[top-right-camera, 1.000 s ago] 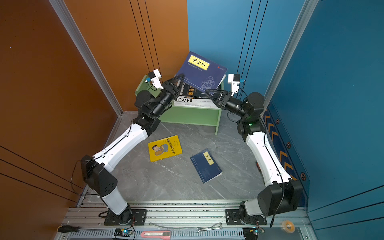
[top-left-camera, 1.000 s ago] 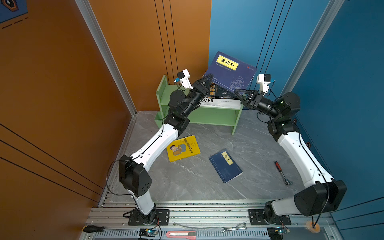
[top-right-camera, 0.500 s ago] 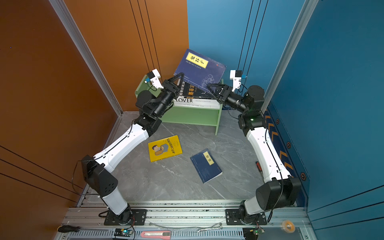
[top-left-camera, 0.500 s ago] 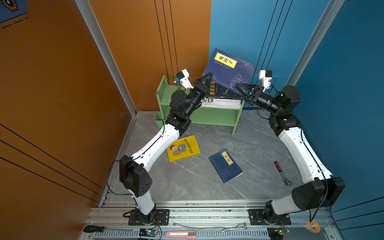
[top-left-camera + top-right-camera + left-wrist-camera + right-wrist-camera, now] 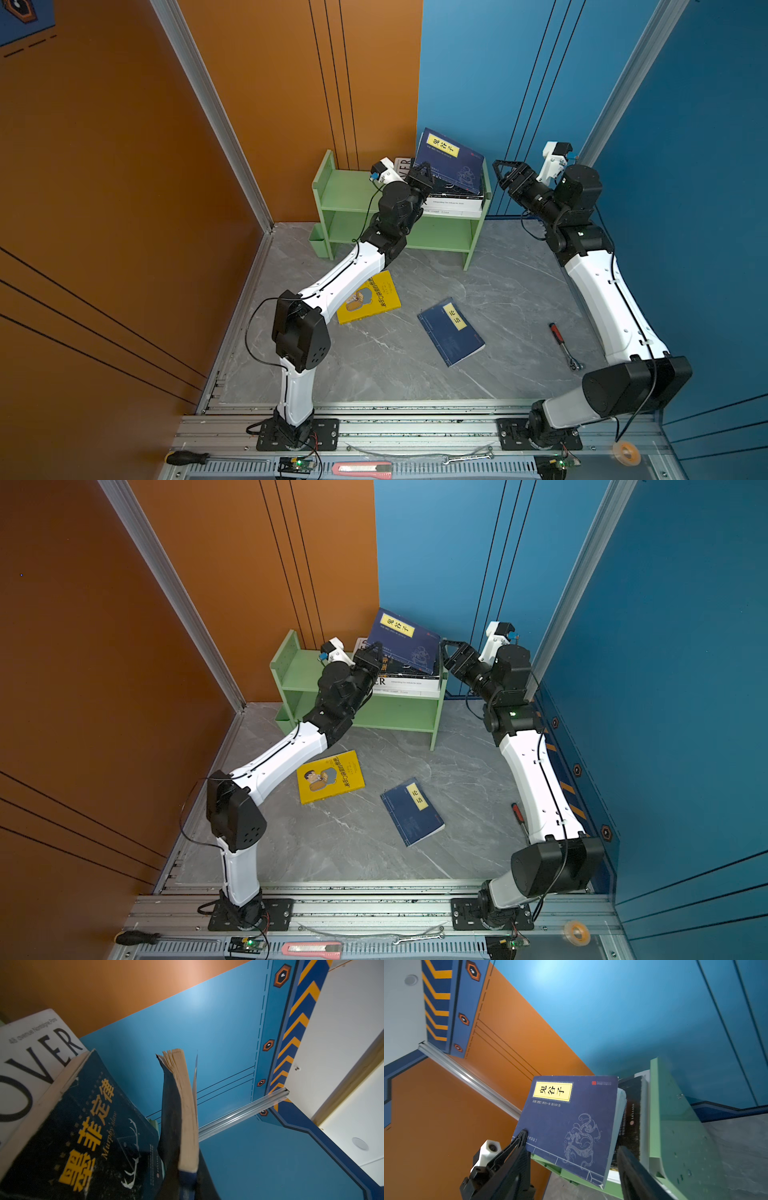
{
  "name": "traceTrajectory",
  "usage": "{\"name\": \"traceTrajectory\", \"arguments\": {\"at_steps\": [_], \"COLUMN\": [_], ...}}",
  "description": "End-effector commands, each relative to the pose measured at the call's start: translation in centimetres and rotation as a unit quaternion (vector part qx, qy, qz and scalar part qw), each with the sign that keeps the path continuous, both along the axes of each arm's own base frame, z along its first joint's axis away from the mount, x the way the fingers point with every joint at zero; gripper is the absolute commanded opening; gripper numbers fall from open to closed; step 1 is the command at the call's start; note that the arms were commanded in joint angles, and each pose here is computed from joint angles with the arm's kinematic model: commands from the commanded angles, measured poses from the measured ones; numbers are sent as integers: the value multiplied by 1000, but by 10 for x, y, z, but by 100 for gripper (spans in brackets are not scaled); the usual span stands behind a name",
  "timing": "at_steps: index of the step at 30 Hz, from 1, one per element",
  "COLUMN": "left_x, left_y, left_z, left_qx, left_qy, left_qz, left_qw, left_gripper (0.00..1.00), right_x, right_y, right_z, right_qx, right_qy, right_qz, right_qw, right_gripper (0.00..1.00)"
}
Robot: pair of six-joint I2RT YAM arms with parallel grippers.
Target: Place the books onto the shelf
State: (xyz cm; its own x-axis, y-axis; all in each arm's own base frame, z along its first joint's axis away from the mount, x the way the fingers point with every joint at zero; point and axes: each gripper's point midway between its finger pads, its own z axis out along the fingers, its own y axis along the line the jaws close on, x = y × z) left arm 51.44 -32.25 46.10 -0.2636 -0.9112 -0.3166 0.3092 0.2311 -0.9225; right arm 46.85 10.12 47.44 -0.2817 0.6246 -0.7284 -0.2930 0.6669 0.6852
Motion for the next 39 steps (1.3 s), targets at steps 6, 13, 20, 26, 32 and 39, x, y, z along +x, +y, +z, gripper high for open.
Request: {"name": "traceTrajectory", "arguments": {"at_steps": [6,13,20,26,32,39], "left_x": [-8,-6,0,7,11,10], "left_y": [8,8,4,-6,-11,-12], "left_z": [4,-6,-9,-17,-22,-24], "left_qx": [-30,-46,-43,-50,-54,-51], "left_qy": [22,38,46,58,63,66], "left_qz": [54,57,54,41,39,37], "left_qw": [998,997,997,996,996,996], "left_gripper": [4,6,6,7,7,6], "right_x": [24,34,39,42,46,50], "right_y": [-13,-3,7,9,9,10], "right_z": [-26,-41,-51,-56,-61,-68], "right_qx": [-27,-56,-63,-65,-68,-70], "right_qy": [30,44,52,59,65,72], "right_qz": [-43,-45,-36,-36,-37,-37], "right_qw": [998,996,996,996,995,994], "right_gripper": [75,82,85,85,86,85]}}
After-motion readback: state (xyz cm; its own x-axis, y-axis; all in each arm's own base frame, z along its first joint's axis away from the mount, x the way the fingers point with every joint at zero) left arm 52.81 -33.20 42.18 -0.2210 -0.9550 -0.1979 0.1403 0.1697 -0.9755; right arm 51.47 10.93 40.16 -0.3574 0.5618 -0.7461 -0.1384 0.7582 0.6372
